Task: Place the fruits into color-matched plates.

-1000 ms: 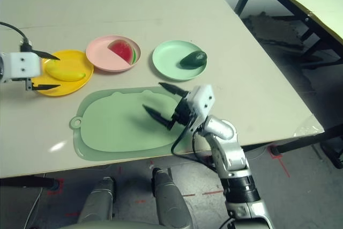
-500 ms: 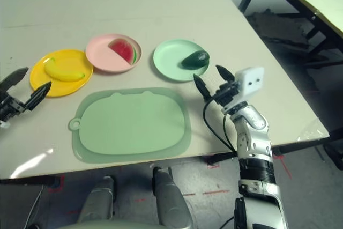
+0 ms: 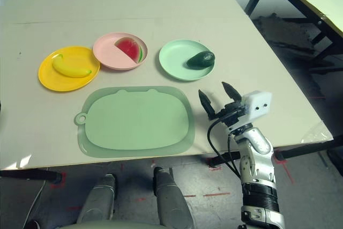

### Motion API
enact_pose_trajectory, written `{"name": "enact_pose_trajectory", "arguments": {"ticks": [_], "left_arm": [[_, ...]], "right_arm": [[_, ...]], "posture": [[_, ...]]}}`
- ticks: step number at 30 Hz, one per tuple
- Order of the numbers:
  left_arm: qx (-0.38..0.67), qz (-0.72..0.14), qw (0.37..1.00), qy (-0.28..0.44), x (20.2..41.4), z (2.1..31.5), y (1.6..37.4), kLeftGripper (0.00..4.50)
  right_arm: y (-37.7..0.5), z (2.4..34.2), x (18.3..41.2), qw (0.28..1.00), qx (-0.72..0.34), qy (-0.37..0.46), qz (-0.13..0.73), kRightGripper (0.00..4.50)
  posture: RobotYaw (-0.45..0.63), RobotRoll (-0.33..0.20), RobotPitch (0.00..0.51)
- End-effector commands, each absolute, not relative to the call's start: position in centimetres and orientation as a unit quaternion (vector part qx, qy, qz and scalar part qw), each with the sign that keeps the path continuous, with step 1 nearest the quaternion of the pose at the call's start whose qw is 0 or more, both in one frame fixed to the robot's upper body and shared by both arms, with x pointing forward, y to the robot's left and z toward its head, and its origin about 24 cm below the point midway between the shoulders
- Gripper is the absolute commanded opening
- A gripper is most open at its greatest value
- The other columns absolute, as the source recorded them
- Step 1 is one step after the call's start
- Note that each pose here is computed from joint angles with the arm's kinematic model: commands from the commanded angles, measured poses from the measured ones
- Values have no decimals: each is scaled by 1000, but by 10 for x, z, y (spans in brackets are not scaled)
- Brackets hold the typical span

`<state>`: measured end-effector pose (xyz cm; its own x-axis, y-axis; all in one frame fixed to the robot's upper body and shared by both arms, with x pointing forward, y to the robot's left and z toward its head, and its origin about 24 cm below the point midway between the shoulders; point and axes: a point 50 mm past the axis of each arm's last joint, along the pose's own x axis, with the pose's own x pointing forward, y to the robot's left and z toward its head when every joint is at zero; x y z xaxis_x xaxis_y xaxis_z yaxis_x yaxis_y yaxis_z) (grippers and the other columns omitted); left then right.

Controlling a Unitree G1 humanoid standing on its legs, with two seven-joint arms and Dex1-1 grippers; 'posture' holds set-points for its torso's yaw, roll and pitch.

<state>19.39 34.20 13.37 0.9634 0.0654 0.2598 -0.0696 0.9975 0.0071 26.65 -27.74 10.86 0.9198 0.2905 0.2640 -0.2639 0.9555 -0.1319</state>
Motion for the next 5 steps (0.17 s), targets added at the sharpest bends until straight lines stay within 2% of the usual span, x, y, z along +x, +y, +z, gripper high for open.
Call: {"name": "enact_pose_trajectory", "arguments": {"ticks": [1, 5], "left_arm": [[3, 25, 993, -113, 199, 120, 337, 4476], [-2, 23, 993, -115, 205, 116, 333, 4476]], "right_arm": [[-296, 104, 263, 985, -52, -131, 103, 4500], [-303, 104, 263, 985, -56, -129, 97, 4500]], "posture": [[20, 0, 257], [12, 0, 254]]}}
